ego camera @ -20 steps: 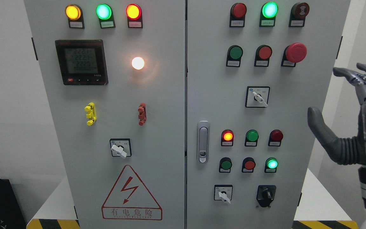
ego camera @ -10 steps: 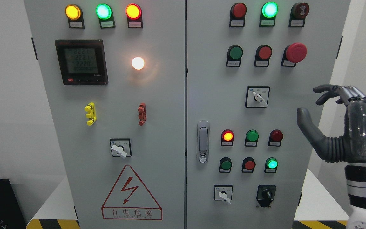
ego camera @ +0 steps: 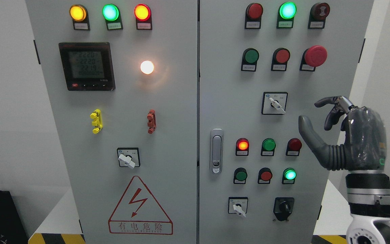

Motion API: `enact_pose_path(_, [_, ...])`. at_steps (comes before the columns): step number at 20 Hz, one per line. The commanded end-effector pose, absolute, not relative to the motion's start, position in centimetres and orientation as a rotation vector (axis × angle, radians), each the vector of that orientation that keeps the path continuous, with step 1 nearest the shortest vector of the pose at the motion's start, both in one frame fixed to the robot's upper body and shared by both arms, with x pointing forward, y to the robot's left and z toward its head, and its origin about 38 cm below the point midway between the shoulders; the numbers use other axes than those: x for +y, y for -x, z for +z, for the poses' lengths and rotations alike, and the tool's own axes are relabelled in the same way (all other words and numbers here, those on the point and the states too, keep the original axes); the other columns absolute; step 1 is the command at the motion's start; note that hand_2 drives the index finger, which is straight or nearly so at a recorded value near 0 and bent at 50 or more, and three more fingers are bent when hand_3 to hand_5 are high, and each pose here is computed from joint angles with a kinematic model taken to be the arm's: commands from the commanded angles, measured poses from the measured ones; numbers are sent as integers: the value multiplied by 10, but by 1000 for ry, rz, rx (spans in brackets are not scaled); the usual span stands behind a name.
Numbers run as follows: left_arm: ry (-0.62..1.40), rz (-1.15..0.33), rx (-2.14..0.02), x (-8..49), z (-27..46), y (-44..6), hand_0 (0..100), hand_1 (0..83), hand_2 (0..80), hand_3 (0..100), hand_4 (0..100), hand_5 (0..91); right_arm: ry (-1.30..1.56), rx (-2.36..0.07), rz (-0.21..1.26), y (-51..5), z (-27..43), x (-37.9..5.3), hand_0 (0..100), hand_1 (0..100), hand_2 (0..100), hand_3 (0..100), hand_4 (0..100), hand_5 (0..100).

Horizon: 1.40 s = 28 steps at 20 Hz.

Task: Rotate and turn off gray switch
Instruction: 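Bring the right hand's thumb and index finger onto the switch knob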

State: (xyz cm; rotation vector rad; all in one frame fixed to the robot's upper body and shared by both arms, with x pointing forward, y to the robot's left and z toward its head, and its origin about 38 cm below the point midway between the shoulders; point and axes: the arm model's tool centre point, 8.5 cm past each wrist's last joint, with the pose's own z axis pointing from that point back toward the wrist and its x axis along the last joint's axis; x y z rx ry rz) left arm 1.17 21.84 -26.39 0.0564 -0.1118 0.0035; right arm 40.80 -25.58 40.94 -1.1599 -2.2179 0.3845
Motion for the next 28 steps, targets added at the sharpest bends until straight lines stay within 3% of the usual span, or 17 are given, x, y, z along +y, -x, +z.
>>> enact_pose_path(1, [-56,31,-145,218,-264,-26,120,389,0,0,0,0,1083,-2202,376,-421,406,-236,217,336,457,935,918,1000])
enact_pose_path(28, [-58,31,-145,219,-264,-26,120,389,0,0,0,0,1099,-2123,351,-441,411,-221,137,384,538,941,922,1000])
